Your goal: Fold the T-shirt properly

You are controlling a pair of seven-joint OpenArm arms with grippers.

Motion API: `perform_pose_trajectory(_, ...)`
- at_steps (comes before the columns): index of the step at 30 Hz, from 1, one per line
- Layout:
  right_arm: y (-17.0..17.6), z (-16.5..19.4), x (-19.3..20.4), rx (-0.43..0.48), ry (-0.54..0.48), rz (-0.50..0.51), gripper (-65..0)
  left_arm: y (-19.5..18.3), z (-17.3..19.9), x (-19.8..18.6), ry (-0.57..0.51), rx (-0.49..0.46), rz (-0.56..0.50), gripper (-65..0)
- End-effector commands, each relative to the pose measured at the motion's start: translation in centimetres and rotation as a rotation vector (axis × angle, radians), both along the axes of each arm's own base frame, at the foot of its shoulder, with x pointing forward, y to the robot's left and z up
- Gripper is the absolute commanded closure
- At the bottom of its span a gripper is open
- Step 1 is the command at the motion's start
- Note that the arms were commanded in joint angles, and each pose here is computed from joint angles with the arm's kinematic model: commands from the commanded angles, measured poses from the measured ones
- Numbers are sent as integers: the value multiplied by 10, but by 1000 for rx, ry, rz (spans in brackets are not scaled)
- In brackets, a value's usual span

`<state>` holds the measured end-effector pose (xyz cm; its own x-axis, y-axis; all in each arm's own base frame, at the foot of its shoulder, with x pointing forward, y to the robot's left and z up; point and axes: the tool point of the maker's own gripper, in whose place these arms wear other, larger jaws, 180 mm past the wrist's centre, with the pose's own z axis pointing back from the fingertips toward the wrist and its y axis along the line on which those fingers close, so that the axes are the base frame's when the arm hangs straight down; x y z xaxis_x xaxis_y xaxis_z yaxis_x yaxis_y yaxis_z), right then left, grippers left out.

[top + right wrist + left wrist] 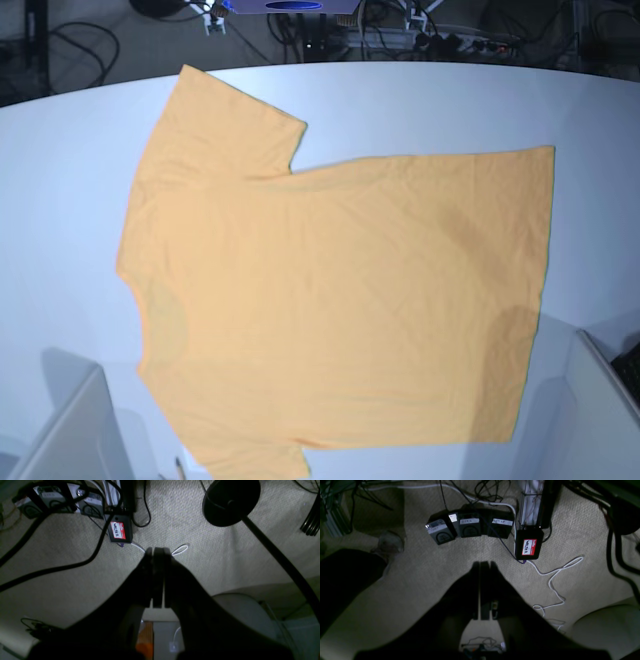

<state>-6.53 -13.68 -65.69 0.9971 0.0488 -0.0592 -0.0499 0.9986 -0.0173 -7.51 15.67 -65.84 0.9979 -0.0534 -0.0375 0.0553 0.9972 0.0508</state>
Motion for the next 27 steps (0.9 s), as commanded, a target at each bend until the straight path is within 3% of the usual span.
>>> perform_pose_trajectory(1,-6,2,-6,-10,-5,-3,0,13,3,-6,-11,23,-13,0)
perform_pose_trajectory(11,-34,28,-21,-53,-31,22,0,57,40,-8,-173,78,-67,0)
perform_pose_trajectory(21,-83,97,12,-184,-161,-157,0,65,94,-17,-285,78,-124,0)
perform_pose_trajectory(27,-125,147,51,-294,-272,-298,0,94,150,23,-463,136,4,0)
